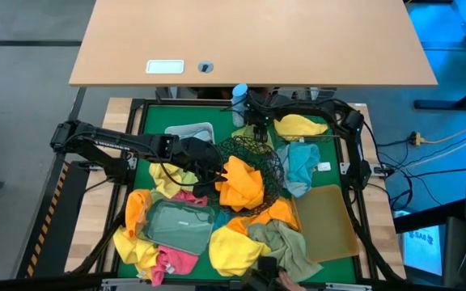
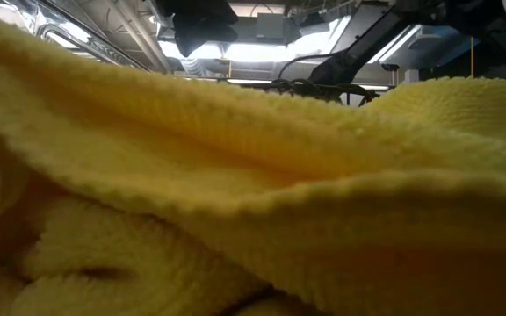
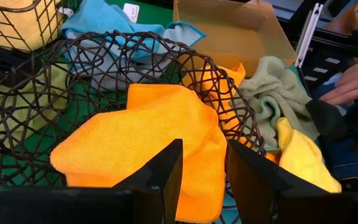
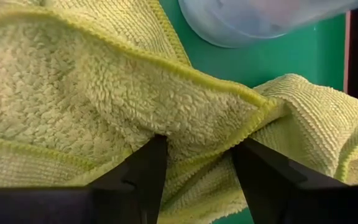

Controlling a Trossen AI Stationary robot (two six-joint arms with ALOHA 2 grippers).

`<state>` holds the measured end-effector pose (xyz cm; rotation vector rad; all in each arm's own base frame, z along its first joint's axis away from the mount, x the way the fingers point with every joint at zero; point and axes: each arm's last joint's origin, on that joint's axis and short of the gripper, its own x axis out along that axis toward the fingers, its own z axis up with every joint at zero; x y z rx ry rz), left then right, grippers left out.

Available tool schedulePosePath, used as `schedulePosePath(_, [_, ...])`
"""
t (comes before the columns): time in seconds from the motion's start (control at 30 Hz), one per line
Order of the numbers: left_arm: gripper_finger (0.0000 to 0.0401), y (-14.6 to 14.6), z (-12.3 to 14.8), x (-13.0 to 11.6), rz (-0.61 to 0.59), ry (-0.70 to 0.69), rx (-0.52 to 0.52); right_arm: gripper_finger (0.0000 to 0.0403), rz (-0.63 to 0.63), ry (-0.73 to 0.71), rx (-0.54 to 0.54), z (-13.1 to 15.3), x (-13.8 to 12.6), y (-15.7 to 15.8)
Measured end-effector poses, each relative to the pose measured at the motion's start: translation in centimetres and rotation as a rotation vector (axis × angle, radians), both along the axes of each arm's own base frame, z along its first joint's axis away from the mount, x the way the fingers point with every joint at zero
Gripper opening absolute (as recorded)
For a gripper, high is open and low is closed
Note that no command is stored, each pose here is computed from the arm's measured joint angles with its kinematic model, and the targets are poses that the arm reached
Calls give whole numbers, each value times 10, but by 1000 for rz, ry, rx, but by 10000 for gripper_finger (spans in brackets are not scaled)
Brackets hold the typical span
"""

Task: Sort microfiber towel by color & place in baskets
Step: Put the green microfiber towel into the yellow bin

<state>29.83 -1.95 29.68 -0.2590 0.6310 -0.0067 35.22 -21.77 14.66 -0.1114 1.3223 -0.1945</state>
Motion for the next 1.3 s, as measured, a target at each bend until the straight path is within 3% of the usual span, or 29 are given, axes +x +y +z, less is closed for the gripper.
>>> schedulePosePath(0.17, [118, 0, 0, 0, 0, 0, 0, 162, 0, 5, 1, 0, 0, 0])
schedulePosePath(0.47, [118, 0, 0, 0, -1, 0, 1, 13, -2, 21, 4, -1, -2, 1])
schedulePosePath(0.83, [118, 1, 8, -6, -29, -28, 40, 11, 3, 14, 39, 26, -13, 9])
schedulePosePath(1.3, [118, 4, 52, -50, -6, -178, 45, 4, 17, -184, 39, 96, -30, 22])
